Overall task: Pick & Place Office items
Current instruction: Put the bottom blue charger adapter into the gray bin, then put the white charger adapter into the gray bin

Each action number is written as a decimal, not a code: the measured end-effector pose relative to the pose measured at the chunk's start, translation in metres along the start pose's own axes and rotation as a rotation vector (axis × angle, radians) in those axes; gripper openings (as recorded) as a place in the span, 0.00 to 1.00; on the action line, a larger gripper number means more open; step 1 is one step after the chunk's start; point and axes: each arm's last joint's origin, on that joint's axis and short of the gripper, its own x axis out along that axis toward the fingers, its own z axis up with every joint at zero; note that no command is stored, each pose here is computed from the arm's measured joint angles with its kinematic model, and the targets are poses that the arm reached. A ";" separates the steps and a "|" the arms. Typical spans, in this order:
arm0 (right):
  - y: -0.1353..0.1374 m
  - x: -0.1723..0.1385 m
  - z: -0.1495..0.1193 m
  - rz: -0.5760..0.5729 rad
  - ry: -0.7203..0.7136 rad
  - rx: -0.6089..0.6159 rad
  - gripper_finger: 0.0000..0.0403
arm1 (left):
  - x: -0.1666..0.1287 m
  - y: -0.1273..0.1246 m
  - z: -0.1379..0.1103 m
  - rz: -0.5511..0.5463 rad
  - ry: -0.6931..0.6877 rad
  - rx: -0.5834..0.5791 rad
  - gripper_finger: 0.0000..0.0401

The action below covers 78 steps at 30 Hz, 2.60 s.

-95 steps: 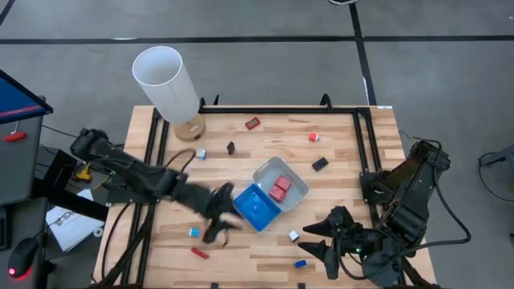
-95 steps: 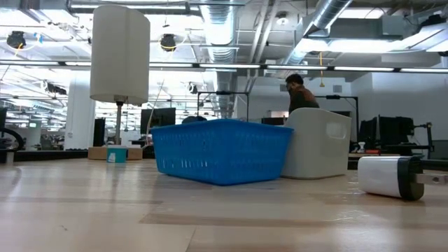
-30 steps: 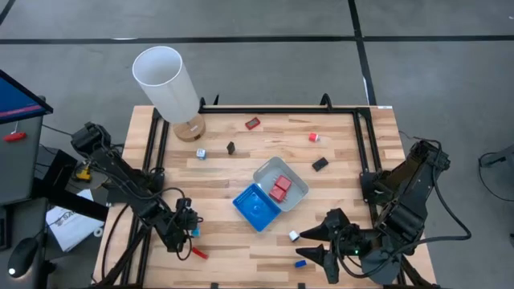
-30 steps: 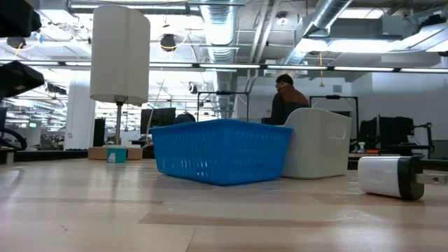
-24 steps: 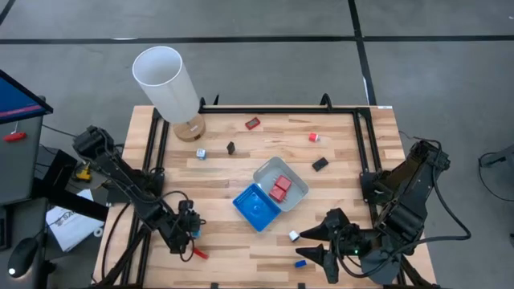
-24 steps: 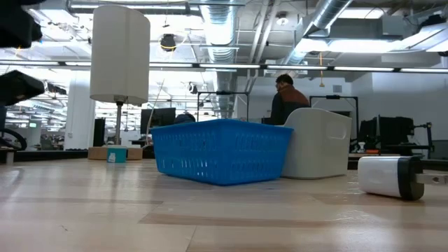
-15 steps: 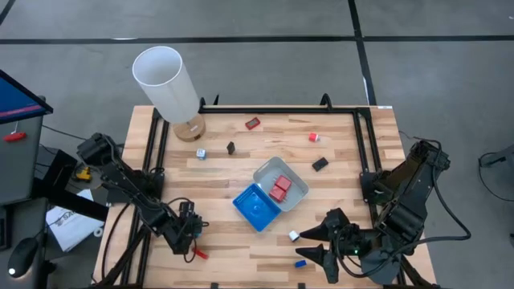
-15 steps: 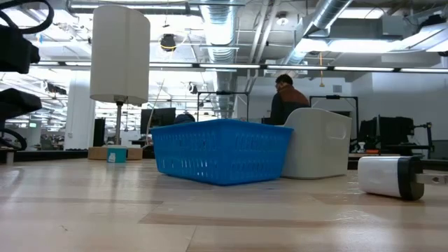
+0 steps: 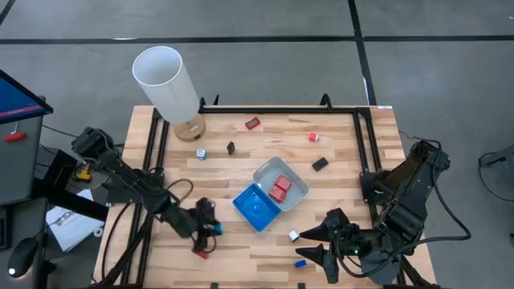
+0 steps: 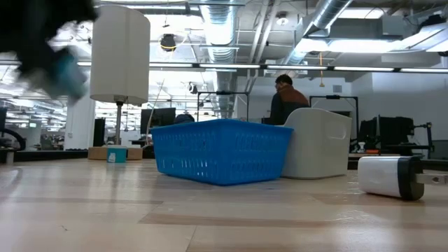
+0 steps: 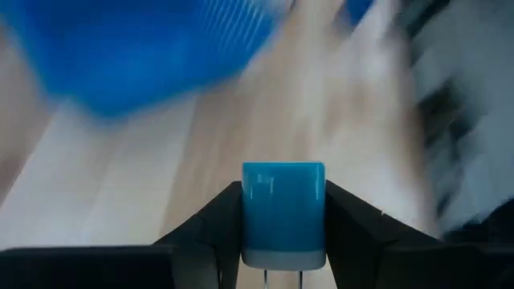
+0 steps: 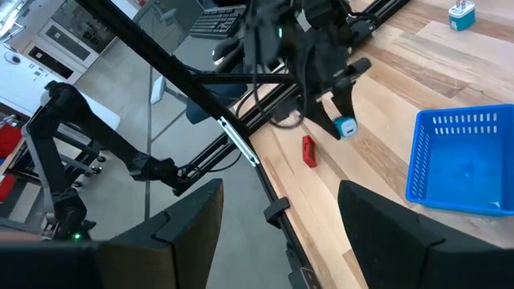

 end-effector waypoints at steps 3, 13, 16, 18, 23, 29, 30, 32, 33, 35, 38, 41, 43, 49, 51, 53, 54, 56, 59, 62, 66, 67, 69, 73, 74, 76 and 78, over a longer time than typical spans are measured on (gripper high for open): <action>0.000 0.000 0.000 0.000 0.000 0.000 0.59 | 0.003 -0.001 0.030 -0.090 -0.203 -0.041 0.32; 0.000 0.000 0.000 0.001 0.000 -0.004 0.59 | 0.031 0.032 0.130 0.135 -0.252 0.062 0.32; 0.000 0.000 0.000 0.001 0.001 -0.003 0.59 | 0.051 0.045 0.149 0.178 -0.168 0.075 0.32; 0.001 -0.001 -0.001 0.004 0.003 -0.003 0.59 | 0.066 0.054 0.158 0.205 -0.133 0.075 0.32; 0.002 -0.005 -0.004 0.013 0.011 -0.004 0.59 | 0.097 0.073 0.178 0.258 -0.135 -0.009 0.33; 0.003 -0.007 -0.007 0.018 0.017 0.010 0.59 | 0.122 0.092 0.186 0.297 -0.114 -0.075 0.33; 0.003 -0.007 -0.007 0.018 0.017 0.014 0.59 | 0.124 0.094 0.186 0.299 -0.109 -0.089 0.33; 0.003 -0.007 -0.007 0.018 0.018 0.018 0.59 | 0.127 0.098 0.180 0.321 -0.062 -0.102 0.33; 0.003 -0.007 -0.007 0.018 0.018 0.019 0.59 | 0.129 0.099 0.179 0.326 -0.055 -0.111 0.33; 0.003 -0.008 -0.007 0.018 0.019 0.017 0.59 | 0.130 0.103 0.175 0.338 -0.015 -0.105 0.33; 0.001 -0.008 -0.008 0.006 0.025 0.003 0.59 | 0.131 0.100 0.179 0.273 -0.034 -0.073 0.37; 0.000 -0.008 -0.009 0.002 0.031 -0.011 0.59 | 0.131 0.100 0.180 0.274 -0.040 -0.071 0.44; 0.001 -0.009 -0.010 0.006 0.034 -0.022 0.59 | 0.131 0.100 0.180 0.296 -0.051 -0.068 0.48; 0.002 -0.015 -0.015 0.016 0.052 -0.041 0.59 | 0.123 0.096 0.189 0.297 -0.112 -0.031 0.58; 0.002 -0.017 -0.018 0.019 0.078 -0.064 0.59 | 0.112 0.090 0.195 0.281 -0.133 0.010 0.59; 0.000 -0.017 -0.022 0.031 0.132 -0.125 0.59 | 0.095 0.079 0.204 0.246 -0.169 0.076 0.59; -0.001 -0.016 -0.025 0.034 0.160 -0.155 0.59 | 0.086 0.072 0.209 0.215 -0.186 0.115 0.59; -0.005 -0.013 -0.032 0.034 0.200 -0.208 0.59 | 0.065 0.055 0.215 0.117 -0.206 0.194 0.58; -0.014 -0.006 -0.041 0.007 0.262 -0.237 0.59 | 0.034 0.027 0.213 -0.001 -0.182 0.298 0.56; -0.033 0.005 -0.054 -0.085 0.409 -0.159 0.58 | 0.006 -0.006 0.197 -0.055 -0.131 0.393 0.53; -0.056 0.020 -0.072 -0.214 0.473 0.023 0.54 | -0.031 -0.055 0.169 -0.043 -0.164 0.481 0.50; -0.060 0.025 -0.076 -0.224 0.465 0.073 0.53 | -0.040 -0.067 0.163 -0.021 -0.200 0.491 0.50; -0.067 0.036 -0.083 -0.219 0.443 0.157 0.51 | -0.056 -0.087 0.149 0.028 -0.250 0.516 0.50; -0.085 0.060 -0.086 -0.235 0.434 0.278 0.48 | -0.075 -0.115 0.127 0.089 -0.347 0.531 0.53; -0.089 0.065 -0.086 -0.259 0.436 0.289 0.48 | -0.079 -0.119 0.122 0.100 -0.360 0.527 0.54; -0.098 0.077 -0.084 -0.328 0.433 0.293 0.48 | -0.084 -0.123 0.117 0.111 -0.374 0.523 0.57; -0.108 0.088 -0.085 -0.405 0.435 0.268 0.48 | -0.087 -0.126 0.112 0.106 -0.361 0.542 0.60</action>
